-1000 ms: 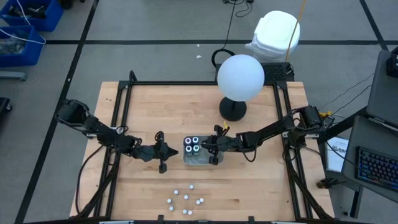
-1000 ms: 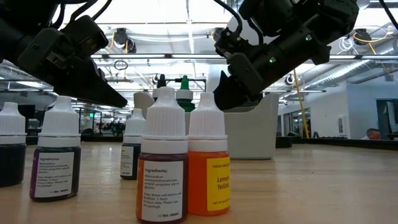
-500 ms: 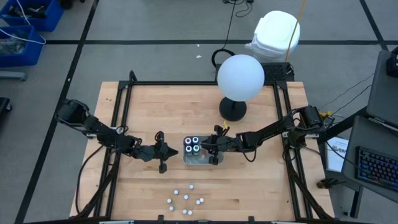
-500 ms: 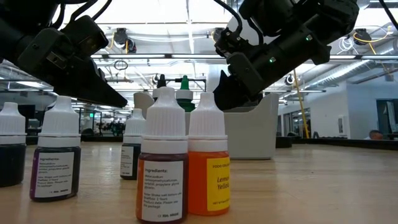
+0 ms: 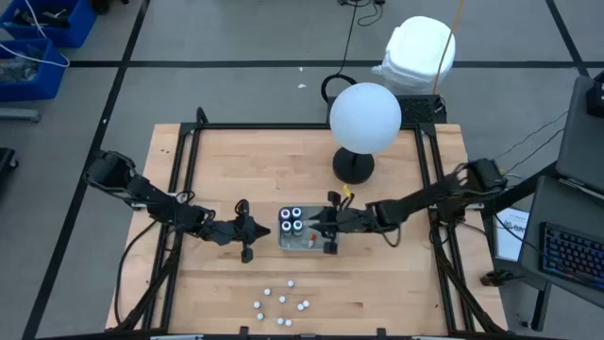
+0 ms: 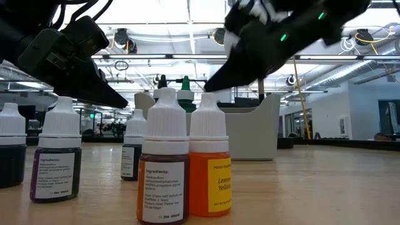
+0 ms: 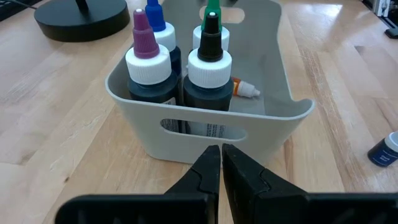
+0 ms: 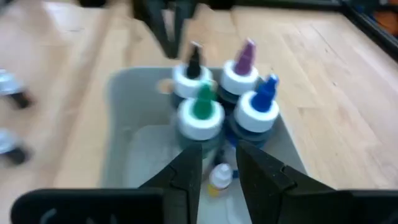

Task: Pick & Place food coloring
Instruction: Put the small violet food coloring bottle into the gray bin

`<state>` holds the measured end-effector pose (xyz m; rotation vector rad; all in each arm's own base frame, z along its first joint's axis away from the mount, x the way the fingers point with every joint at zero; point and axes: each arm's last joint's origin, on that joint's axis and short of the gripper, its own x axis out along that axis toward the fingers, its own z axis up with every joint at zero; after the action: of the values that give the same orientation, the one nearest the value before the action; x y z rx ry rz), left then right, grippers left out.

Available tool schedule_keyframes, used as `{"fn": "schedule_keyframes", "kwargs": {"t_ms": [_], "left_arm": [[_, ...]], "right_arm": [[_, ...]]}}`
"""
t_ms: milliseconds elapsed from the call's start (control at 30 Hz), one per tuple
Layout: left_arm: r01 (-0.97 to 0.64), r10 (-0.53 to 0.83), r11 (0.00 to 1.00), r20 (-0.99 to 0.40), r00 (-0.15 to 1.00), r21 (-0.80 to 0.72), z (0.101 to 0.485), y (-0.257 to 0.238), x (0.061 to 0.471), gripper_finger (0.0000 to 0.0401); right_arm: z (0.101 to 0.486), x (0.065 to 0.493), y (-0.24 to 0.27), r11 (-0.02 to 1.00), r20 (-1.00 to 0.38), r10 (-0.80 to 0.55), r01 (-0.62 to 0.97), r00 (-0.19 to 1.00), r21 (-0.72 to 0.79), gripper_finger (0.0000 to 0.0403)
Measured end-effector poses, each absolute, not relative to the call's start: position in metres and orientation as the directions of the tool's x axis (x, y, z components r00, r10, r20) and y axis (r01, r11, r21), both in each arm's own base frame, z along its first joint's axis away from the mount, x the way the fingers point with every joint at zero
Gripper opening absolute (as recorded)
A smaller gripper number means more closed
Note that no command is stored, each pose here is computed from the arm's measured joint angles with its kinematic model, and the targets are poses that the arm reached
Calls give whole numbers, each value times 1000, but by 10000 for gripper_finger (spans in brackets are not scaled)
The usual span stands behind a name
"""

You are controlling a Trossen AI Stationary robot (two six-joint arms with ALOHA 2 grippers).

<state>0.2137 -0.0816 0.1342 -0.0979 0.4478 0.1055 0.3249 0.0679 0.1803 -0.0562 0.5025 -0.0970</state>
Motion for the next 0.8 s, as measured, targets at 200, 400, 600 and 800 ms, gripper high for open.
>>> {"fn": "schedule_keyframes", "kwargs": {"t_ms": [200,400,600,800], "left_arm": [[-129,80,988,-437,896,-85,134,-82,214,24],[-137,80,985,-436,896,-101,134,-82,214,24],[-156,102,984,-428,898,-91,135,-81,214,24],[-244,199,968,-405,893,-63,135,-78,214,24]], "right_arm": [[236,283,91,987,-425,-56,-15,904,-160,42],[248,230,100,976,-305,67,-126,950,-177,7],[205,185,76,982,-178,122,-145,976,-119,2],[176,151,46,994,12,93,-92,996,-51,1]]}}
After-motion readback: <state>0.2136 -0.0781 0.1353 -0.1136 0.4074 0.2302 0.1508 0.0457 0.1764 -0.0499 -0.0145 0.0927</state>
